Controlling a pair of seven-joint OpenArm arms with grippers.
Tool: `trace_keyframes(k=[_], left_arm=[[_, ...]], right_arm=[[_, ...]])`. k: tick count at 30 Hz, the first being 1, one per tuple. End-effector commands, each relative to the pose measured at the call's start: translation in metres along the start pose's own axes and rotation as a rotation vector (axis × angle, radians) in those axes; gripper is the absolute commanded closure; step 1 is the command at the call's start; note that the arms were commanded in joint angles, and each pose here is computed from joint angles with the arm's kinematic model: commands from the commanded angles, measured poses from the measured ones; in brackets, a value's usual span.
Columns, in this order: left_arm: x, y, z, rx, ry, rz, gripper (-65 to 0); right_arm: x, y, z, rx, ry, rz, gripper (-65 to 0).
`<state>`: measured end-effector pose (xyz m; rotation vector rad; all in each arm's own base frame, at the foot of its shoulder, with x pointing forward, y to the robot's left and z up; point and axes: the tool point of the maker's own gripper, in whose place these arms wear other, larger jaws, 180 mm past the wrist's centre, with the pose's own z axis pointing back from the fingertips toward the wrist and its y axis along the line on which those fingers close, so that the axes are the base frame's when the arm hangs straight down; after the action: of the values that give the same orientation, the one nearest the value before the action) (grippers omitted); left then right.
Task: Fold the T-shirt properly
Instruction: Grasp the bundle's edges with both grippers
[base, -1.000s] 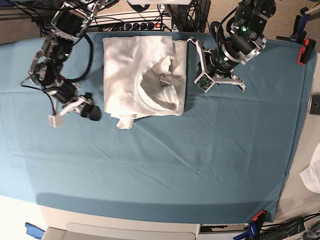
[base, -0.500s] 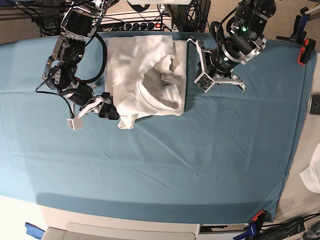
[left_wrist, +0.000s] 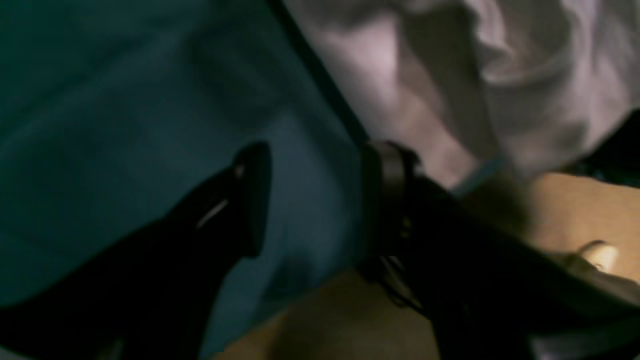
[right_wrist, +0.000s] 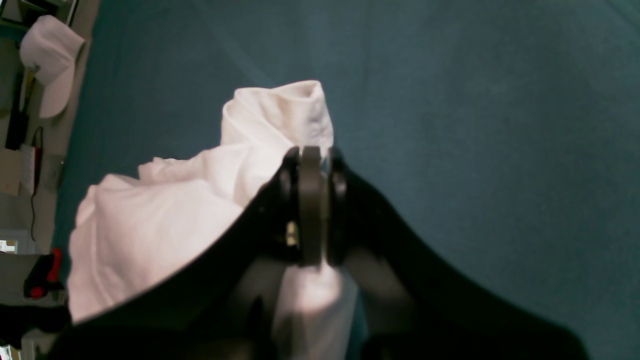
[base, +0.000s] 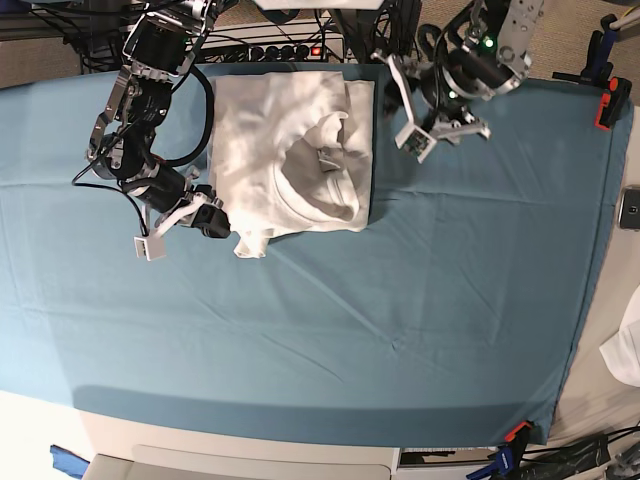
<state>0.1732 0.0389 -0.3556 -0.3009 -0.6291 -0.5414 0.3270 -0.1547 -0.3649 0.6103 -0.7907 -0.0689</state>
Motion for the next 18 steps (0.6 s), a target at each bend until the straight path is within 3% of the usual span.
trace_keyframes(k=[1, 6, 18], left_arm=[[0.006, -0.005, 0.003, -0.024, -0.031, 0.015, -30.2], [0.0, -0.031, 0.006, -0.138, -0.029, 0.056, -30.2], [-0.02, -0.045, -0.017, -0.212, 0.024, 0.131, -30.1]], right_arm=[[0.017, 0.005, 0.002, 0.018, -0.046, 0.024, 0.0], [0.017, 0.005, 0.002, 0.018, -0.047, 0.023, 0.0], [0.017, 0.005, 0.002, 0.019, -0.046, 0.024, 0.0]])
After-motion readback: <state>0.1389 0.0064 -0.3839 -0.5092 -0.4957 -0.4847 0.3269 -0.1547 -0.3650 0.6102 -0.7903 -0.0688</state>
